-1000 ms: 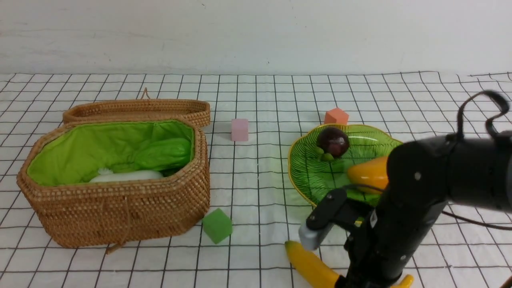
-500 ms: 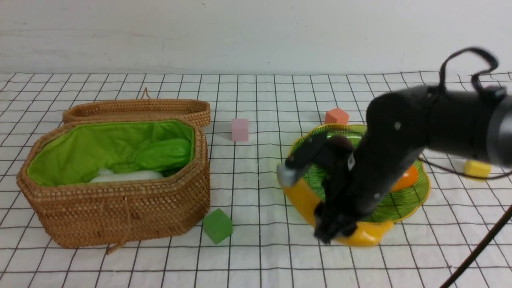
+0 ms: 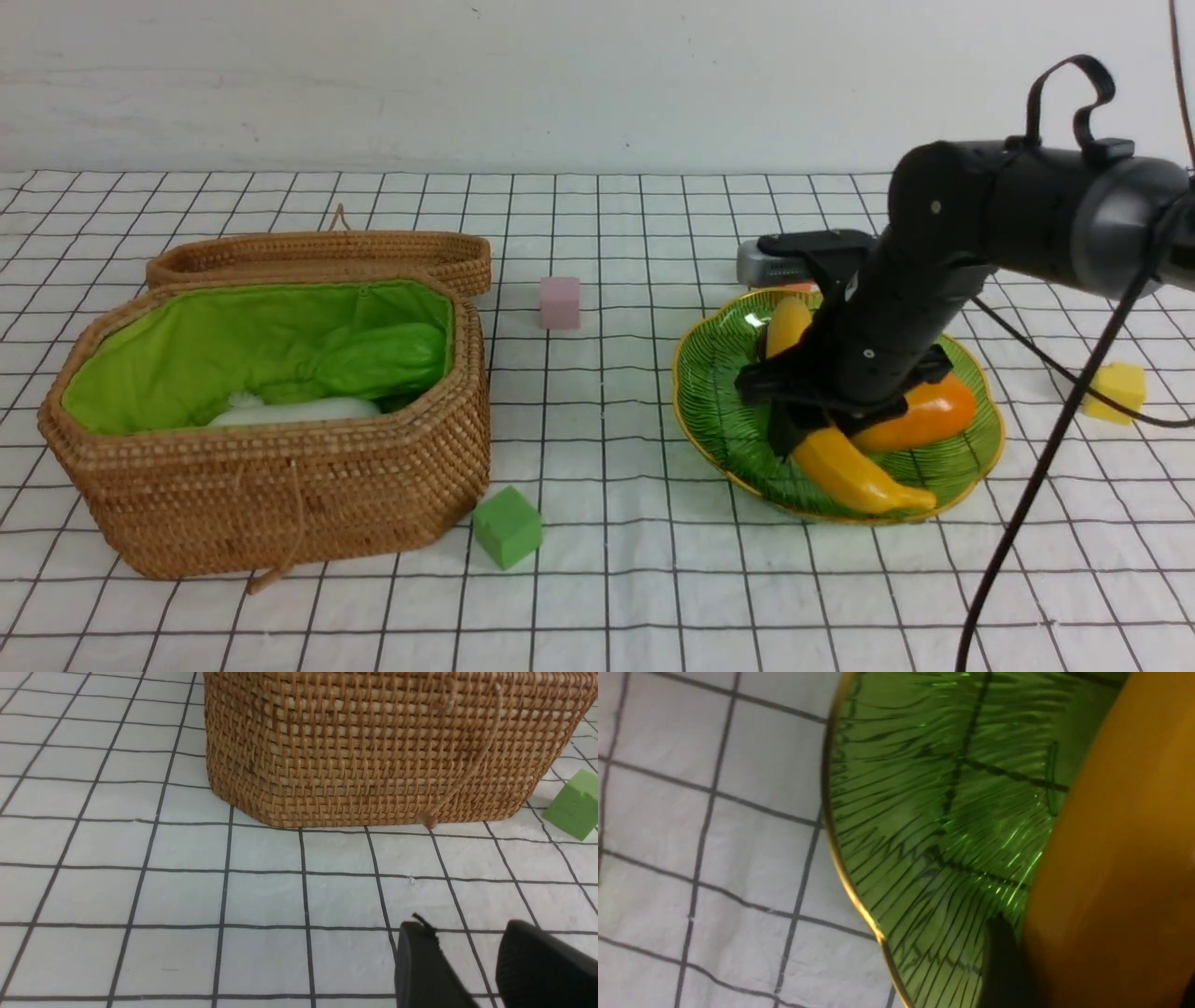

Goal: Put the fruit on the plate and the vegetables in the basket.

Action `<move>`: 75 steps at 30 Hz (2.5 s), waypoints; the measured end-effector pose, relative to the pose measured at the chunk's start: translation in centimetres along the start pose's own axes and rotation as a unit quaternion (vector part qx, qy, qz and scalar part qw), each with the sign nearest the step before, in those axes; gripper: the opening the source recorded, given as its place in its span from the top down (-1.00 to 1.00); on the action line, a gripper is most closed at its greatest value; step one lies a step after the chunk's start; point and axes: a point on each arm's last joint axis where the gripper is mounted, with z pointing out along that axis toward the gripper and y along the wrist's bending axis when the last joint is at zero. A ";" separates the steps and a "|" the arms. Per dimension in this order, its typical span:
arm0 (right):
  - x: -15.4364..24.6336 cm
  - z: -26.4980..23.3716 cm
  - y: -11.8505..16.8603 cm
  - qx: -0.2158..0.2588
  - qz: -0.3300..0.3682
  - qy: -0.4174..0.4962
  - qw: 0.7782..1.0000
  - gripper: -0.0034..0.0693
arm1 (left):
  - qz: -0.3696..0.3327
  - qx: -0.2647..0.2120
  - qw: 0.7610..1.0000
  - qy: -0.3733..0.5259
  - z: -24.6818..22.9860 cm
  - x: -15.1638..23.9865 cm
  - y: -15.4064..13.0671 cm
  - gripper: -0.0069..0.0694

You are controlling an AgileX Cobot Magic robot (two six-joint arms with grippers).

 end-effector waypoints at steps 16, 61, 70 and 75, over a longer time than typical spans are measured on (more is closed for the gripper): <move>2.7 -15.3 2.3 -0.021 -0.116 -0.100 0.988 -0.63 | 0.000 0.000 1.000 0.000 0.0 0.0 0.0 0.19; 32.7 -20.4 -3.6 0.178 0.011 -0.396 0.901 0.91 | 0.000 0.000 1.000 0.000 0.0 0.0 0.0 0.19; 35.4 -10.7 -6.1 0.203 0.074 -0.500 0.839 0.91 | 0.000 0.000 1.000 0.000 0.0 0.0 0.0 0.19; 36.1 -9.1 -6.5 0.206 0.089 -0.468 0.855 0.89 | 0.000 0.000 1.000 0.000 0.0 0.0 0.0 0.19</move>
